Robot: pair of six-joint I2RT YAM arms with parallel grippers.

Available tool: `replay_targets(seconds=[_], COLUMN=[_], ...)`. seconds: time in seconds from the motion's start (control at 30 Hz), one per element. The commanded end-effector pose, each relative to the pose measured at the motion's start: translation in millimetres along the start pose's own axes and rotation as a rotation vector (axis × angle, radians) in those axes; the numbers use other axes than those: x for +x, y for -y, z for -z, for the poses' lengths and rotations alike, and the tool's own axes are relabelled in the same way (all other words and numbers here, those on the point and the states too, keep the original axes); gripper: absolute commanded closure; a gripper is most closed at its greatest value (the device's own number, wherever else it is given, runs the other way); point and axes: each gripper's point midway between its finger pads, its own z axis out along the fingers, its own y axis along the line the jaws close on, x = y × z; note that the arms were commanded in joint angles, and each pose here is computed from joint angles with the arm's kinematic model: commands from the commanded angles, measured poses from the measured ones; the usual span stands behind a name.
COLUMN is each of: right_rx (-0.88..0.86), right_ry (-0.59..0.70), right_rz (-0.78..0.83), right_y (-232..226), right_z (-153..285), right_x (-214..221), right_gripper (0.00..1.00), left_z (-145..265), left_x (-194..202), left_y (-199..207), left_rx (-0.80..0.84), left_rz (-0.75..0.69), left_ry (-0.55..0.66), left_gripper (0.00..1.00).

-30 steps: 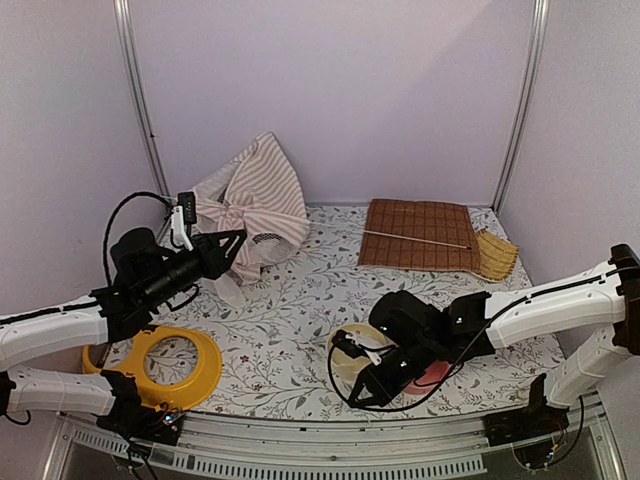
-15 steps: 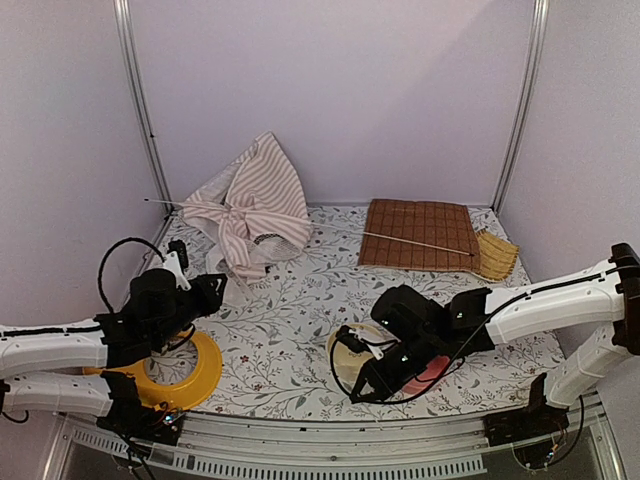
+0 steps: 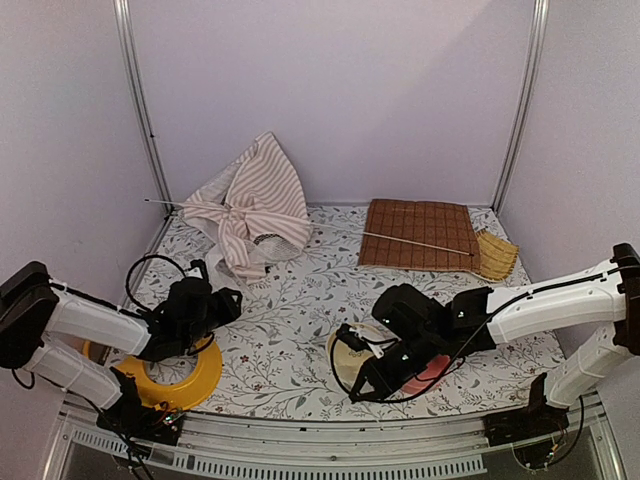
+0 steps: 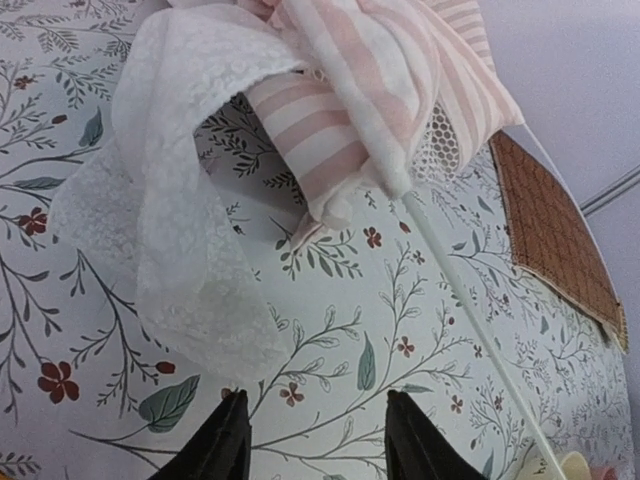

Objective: Set up the pet tent
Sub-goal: Pick up the tent fabric from the tent.

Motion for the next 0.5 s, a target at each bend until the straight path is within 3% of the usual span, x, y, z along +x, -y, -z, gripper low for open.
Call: replay_targets(seconds=[0.0, 0.13, 0.47], right_rx=[-0.029, -0.035, -0.049], right_ry=[0.189, 0.197, 0.209], right_rz=[0.013, 0.012, 0.01], right_y=[-13.8, -14.9, -17.4], right_z=[23.5, 25.0, 27.7], right_x=[-45.6, -46.6, -47.2], right_gripper=[1.0, 1.0, 1.0], left_z=[-18.3, -25.3, -62.4], left_x=[-26.3, -34.4, -49.2], left_y=[33.4, 43.5, 36.4], left_rx=[0.132, 0.192, 0.152], left_rz=[0.02, -0.032, -0.033], left_ry=[0.073, 0.14, 0.184], left_gripper=[0.51, 0.43, 0.36])
